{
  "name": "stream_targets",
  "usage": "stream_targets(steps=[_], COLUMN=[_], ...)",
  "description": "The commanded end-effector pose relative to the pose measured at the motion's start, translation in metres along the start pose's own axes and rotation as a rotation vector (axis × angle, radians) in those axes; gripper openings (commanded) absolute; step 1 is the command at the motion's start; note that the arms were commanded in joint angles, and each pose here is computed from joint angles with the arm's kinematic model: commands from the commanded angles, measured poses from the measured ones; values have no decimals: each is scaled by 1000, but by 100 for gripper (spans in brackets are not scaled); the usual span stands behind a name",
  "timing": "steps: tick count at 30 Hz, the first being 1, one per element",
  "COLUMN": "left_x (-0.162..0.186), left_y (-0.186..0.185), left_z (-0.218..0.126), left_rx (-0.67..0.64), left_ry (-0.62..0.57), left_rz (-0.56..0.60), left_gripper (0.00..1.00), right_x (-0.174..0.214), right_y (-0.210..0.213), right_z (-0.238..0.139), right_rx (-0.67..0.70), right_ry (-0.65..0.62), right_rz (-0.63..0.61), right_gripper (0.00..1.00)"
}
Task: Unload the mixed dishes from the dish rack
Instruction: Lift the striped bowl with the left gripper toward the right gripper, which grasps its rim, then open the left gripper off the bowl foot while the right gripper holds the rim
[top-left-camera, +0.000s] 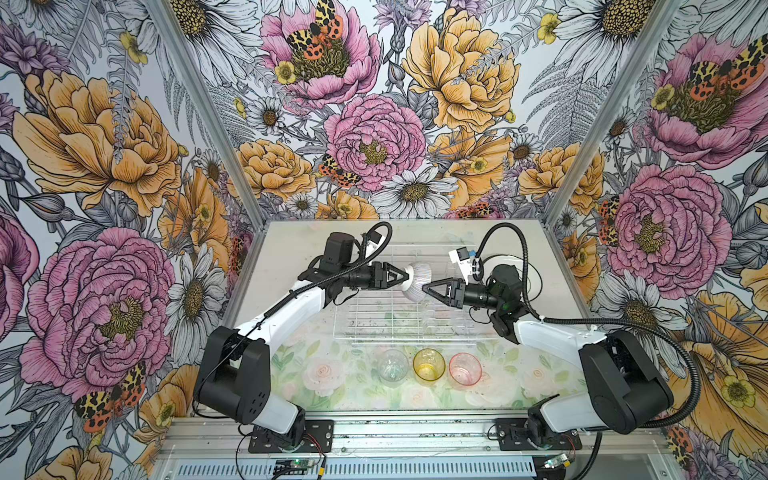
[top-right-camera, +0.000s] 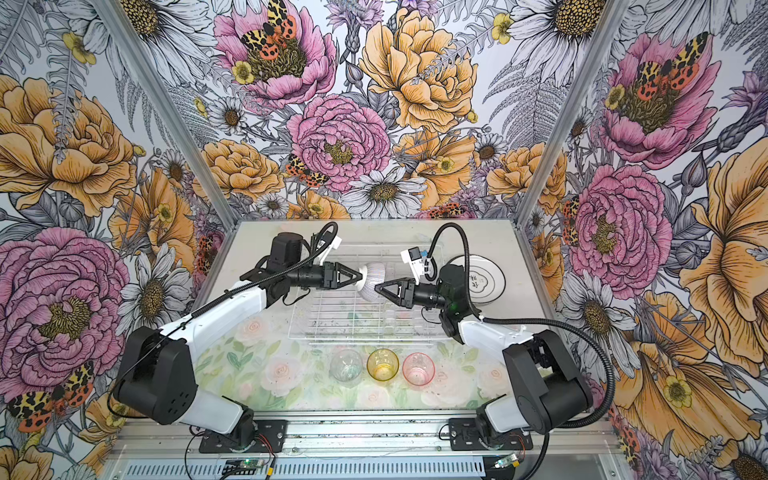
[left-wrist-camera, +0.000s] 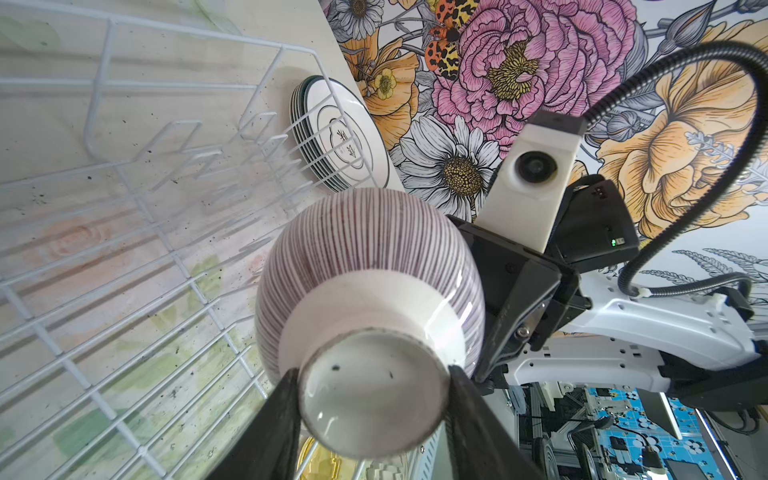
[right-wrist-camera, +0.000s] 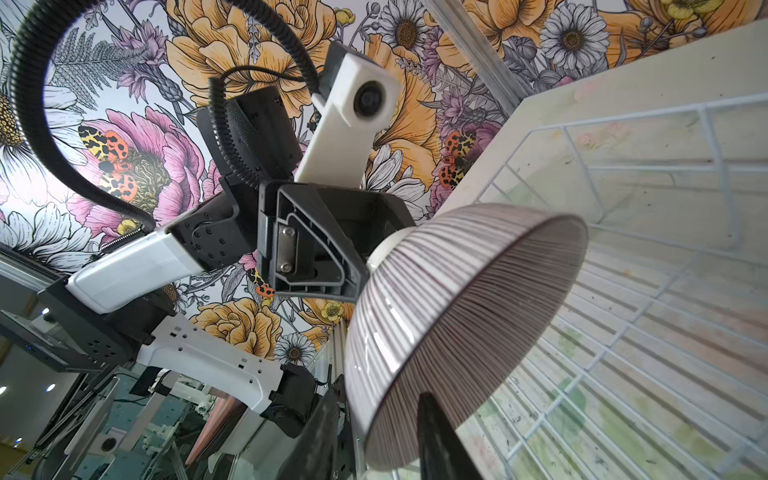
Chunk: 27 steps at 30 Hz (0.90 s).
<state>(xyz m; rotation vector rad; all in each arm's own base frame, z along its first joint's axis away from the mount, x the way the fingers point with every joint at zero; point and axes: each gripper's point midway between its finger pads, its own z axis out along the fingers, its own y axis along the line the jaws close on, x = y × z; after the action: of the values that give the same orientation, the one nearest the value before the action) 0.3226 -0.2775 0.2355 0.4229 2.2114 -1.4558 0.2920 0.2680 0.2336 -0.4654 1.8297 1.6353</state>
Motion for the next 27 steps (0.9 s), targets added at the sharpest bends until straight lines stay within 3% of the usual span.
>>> stream_targets(steps=[1,13,27], left_x=[-9,-8,-8], left_y=[-22,-26,-32], left_z=[1,12,20], left_rx=[87,121,145], left_ry=[-21,-7,1], left_rz=[61,57,61], left_gripper=[38,38,38], right_x=[-2,-10,-19], right_y=[9,17,18], right_z=[3,6,10], right_rx=[-41,-73,-100], right_ry=[-5,-21,-44], right_rz=[-29,-45,-47], right_gripper=[33,30,18])
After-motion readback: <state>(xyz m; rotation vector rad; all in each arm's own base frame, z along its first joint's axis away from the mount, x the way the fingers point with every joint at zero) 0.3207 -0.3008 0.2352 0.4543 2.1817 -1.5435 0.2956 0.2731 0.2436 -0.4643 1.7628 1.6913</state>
